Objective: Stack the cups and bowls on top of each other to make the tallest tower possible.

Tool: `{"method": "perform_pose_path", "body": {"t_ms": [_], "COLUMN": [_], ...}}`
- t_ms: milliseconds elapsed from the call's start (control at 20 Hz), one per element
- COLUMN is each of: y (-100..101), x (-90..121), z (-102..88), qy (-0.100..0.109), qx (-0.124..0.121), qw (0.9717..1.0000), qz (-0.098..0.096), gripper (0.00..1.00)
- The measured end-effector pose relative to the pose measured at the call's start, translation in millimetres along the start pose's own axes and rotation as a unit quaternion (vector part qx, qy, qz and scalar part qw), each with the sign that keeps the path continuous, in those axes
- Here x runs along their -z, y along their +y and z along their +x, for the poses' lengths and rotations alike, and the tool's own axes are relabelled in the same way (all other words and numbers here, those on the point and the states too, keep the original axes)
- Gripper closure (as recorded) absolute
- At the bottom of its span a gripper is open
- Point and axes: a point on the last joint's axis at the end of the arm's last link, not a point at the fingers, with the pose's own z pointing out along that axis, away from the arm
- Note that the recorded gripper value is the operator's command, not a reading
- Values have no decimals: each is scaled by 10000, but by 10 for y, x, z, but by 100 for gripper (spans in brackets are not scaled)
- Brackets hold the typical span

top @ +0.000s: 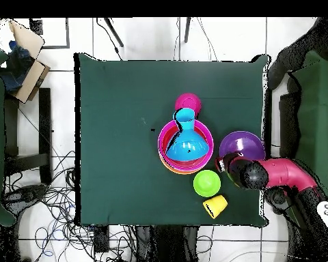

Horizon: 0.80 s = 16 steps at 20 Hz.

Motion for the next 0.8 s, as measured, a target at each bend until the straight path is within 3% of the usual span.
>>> {"method": "perform_pose_path", "body": {"t_ms": [500, 800], "y": [-44, -210], "x": [61, 518], "z": [-18, -64], "qy": [-16, 1], "qx": [29, -75], "qw": [10000, 9995], "qz": [88, 316], "gripper": [100, 100]}}
